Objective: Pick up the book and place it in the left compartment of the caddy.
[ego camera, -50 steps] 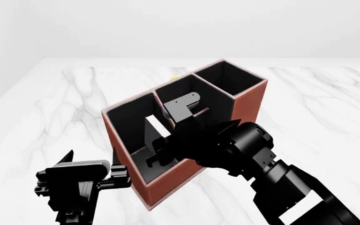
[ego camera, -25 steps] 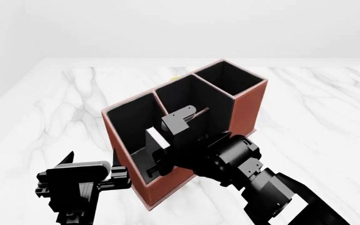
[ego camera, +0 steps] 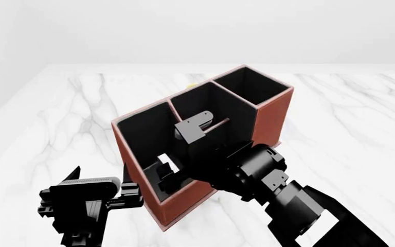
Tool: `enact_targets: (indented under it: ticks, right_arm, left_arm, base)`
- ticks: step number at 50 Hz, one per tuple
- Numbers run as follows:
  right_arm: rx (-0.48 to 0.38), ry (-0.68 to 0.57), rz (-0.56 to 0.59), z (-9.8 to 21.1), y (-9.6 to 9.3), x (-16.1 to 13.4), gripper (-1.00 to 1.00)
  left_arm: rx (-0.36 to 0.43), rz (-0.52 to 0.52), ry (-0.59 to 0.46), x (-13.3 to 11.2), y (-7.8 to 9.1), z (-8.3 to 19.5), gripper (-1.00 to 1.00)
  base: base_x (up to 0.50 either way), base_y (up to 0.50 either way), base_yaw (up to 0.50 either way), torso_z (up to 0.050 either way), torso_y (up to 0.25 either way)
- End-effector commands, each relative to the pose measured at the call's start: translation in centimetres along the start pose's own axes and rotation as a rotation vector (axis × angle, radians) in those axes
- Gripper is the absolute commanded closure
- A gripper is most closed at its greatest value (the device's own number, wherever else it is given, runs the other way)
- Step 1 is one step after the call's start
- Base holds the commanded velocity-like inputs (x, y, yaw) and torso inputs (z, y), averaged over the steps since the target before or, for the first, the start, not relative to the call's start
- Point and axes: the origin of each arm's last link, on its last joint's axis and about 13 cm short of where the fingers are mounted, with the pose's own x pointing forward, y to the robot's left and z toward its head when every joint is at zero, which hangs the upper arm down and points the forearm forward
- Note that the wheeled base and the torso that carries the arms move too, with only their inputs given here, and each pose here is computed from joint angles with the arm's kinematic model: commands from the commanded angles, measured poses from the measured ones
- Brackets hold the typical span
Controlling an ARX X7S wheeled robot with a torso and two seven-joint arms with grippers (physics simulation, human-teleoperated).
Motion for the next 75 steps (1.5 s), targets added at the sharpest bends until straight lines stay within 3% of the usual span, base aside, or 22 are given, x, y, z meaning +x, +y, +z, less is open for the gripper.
enact_targets:
  ticks: [1,4,10,15,16,18,20,24,26,27,31,32,38,53,56,62,67,75]
  right_arm:
    - [-0.004,-0.047,0.028,1.3,0.3,-0.6,-1.0]
    - [0.003,-0.066,0.026,2.1,0.2,-1.5,-1.0]
    - [-0.017,-0.209,-0.03,5.5,0.4,-7.0,-1.0]
    - [-0.028,-0.334,-0.091,6.5,0.6,-11.1,-1.0]
    - [0.004,-0.364,-0.074,6.3,0.6,-12.2,-1.0]
    - [-0.038,-0.425,-0.161,5.4,0.4,-12.7,-1.0]
    - [-0.005,-0.421,-0.129,4.4,0.3,-13.0,-1.0]
    - [0.043,-0.515,-0.21,0.6,-0.5,-13.0,-1.0]
    - [0.033,-0.572,-0.282,-1.0,-0.6,-12.6,-1.0]
    - [0.045,-0.629,-0.358,-3.6,-0.8,-11.9,-1.0]
    - [0.056,-0.714,-0.436,-7.1,-0.6,-11.2,-1.0]
    - [0.067,-0.793,-0.495,-8.2,-0.5,-11.5,-1.0]
    - [0.056,-0.966,-0.563,-10.1,0.6,-12.9,-1.0]
    - [0.039,-1.051,-0.6,-10.4,1.0,-13.5,-1.0]
    - [0.031,-1.045,-0.601,-10.3,1.0,-13.5,-1.0]
    - [0.004,-1.047,-0.63,-7.8,0.9,-14.9,-1.0]
    - [-0.018,-1.092,-0.641,-5.8,1.2,-16.7,-1.0]
    - [-0.054,-1.173,-0.63,-4.2,2.1,-18.3,-1.0]
  left_arm:
    - [-0.018,0.002,-0.008,0.1,0.1,0.1,-1.0]
    - [-0.019,0.003,-0.008,0.1,0.2,0.1,-1.0]
    - [-0.019,0.004,-0.009,0.1,0.2,0.1,-1.0]
    - [-0.02,0.005,-0.012,0.0,0.2,0.1,-1.0]
    - [-0.019,0.007,-0.013,0.0,0.3,0.2,-1.0]
    - [-0.02,0.009,-0.015,-0.1,0.3,0.2,-1.0]
    - [-0.019,0.012,-0.016,-0.1,0.4,0.3,-1.0]
    - [-0.019,0.017,-0.017,-0.2,0.4,0.3,-1.0]
    - [-0.018,0.017,-0.019,-0.2,0.4,0.4,-1.0]
    - [-0.018,0.014,-0.021,-0.1,0.3,0.4,-1.0]
    - [-0.016,0.01,-0.019,-0.1,0.2,0.3,-1.0]
    - [-0.014,0.008,-0.019,-0.1,0.2,0.3,-1.0]
    - [-0.014,0.006,-0.018,-0.1,0.1,0.1,-1.0]
    - [-0.011,0.004,-0.022,-0.2,0.1,0.2,-1.0]
    - [-0.001,-0.004,-0.05,-0.4,-0.1,1.1,-1.0]
    - [0.07,-0.03,-0.239,-1.3,-0.4,7.5,-1.0]
    - [0.11,-0.025,-0.35,-1.5,-0.3,11.3,-1.0]
    - [0.133,-0.044,-0.425,-2.3,-0.6,13.3,-1.0]
  base:
    - [0.0,0.0,0.0,0.0,0.0]
    - [0.0,0.0,0.0,0.0,0.0]
    - [0.0,0.0,0.0,0.0,0.0]
    - [0.0,0.0,0.0,0.0,0.0]
    - [0.0,0.0,0.0,0.0,0.0]
    - [0.0,0.0,0.0,0.0,0.0]
    - [0.0,0.0,0.0,0.0,0.0]
    - [0.0,0.0,0.0,0.0,0.0]
    - [0.0,0.0,0.0,0.0,0.0]
    - [0.0,0.0,0.0,0.0,0.0]
    - [0.0,0.0,0.0,0.0,0.0]
    - [0.0,0.0,0.0,0.0,0.0]
    - [0.0,0.0,0.0,0.0,0.0]
    - [0.0,0.0,0.0,0.0,0.0]
    - [0.0,0.0,0.0,0.0,0.0]
    - [0.0,0.0,0.0,0.0,0.0]
    - [0.0,0.0,0.0,0.0,0.0]
    - [0.0,0.0,0.0,0.0,0.0]
